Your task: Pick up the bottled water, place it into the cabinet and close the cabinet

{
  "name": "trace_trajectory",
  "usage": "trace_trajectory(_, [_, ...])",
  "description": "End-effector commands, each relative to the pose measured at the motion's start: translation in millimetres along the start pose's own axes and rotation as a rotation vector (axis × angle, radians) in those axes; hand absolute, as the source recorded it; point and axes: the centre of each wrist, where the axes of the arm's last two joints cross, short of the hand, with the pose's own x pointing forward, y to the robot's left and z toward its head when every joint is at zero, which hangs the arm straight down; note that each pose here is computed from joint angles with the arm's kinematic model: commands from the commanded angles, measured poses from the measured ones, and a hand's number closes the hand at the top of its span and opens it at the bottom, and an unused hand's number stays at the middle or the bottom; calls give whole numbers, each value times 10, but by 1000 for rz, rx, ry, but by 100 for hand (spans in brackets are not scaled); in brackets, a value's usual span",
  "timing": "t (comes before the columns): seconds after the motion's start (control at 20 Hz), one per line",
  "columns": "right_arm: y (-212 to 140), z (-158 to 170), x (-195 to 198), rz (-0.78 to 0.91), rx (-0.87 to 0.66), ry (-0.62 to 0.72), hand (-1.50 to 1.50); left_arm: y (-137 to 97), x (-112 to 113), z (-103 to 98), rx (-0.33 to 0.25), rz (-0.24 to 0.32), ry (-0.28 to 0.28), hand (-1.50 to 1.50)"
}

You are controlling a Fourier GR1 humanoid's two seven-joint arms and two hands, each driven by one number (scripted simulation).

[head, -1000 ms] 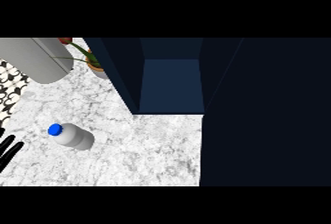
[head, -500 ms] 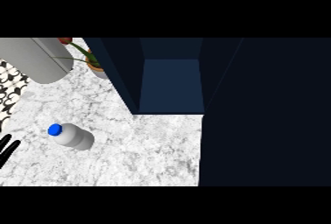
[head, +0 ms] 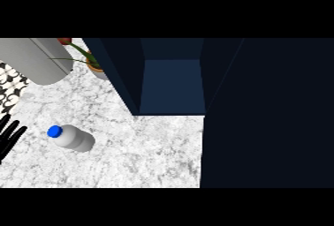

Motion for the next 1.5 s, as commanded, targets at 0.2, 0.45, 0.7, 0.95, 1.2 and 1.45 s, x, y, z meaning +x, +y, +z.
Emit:
trace_trajectory(0.2, [-42, 143, 53, -19, 22, -1, -150, 239, -296, -203, -10, -42, 58, -150])
trace_trajectory(0.45, [-99, 104, 12, -1, 6, -15, -150, 150, -591, -352, -6, -70, 86, -150])
trace_trajectory(0.7, [226, 97, -14, -22, 25, -16, -150, 439, -703, -568, 55, -26, 115, -150])
trace_trajectory(0.95, [55, 128, 21, -17, 18, -5, -150, 504, -923, -358, 53, 47, 191, -150])
trace_trajectory(1.2, [103, 101, -55, -22, 31, 3, -150, 415, -1104, -576, 73, 97, 206, -150])
trace_trajectory(1.45, [-16, 118, -3, -16, 41, 3, -150, 366, -1300, -386, 60, 104, 205, -150])
